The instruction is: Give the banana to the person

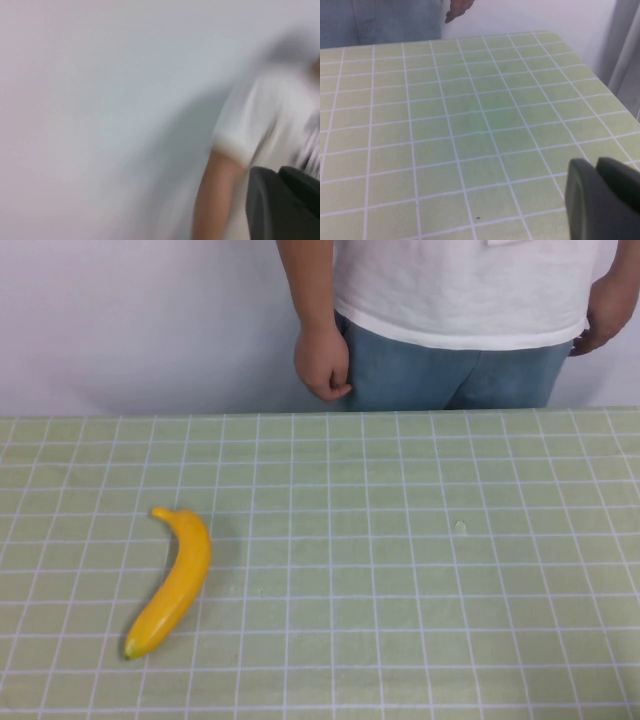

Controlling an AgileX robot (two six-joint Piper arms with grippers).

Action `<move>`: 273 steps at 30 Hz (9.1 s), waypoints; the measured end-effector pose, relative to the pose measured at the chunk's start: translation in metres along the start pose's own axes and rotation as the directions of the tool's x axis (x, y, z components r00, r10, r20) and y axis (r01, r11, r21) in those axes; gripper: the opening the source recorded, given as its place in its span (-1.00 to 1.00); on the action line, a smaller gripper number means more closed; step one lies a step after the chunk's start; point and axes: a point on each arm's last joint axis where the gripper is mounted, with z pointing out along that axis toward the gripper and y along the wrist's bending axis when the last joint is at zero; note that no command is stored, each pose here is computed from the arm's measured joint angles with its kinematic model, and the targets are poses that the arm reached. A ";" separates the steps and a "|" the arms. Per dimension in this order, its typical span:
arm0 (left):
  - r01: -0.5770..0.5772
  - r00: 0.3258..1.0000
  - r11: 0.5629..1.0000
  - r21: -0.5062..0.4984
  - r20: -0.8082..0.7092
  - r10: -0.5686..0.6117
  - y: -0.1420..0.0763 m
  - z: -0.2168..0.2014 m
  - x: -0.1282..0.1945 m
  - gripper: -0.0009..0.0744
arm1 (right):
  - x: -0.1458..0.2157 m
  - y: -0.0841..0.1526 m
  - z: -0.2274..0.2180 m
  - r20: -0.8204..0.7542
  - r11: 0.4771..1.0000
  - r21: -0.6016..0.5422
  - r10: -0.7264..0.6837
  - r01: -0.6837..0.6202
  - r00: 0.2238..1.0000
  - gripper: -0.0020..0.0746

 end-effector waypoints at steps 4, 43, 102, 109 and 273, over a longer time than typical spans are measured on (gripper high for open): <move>-0.019 0.940 0.996 -0.086 -0.341 -0.011 0.001 0.029 0.004 -0.96 | 0.000 0.000 0.000 0.000 1.000 0.000 0.000 0.000 1.000 -0.97; 0.012 -0.090 0.975 0.223 -0.971 0.223 0.017 0.186 0.223 0.49 | 0.000 0.000 0.000 0.000 1.000 0.000 0.000 0.000 1.000 -0.97; -0.076 -0.170 0.799 0.597 -0.797 0.580 0.014 0.199 0.266 -0.22 | 0.000 0.000 0.000 0.000 1.000 0.000 0.000 0.000 1.000 -0.97; -0.174 -0.054 0.678 0.714 -0.694 0.718 0.001 0.218 0.201 -0.22 | 0.000 0.000 0.000 0.000 1.000 0.000 0.000 0.000 1.000 -0.97; -0.279 0.775 0.960 0.025 -0.585 0.240 0.052 -0.047 0.217 -0.98 | 0.000 0.000 0.000 0.000 1.000 0.000 0.000 0.000 1.000 -0.97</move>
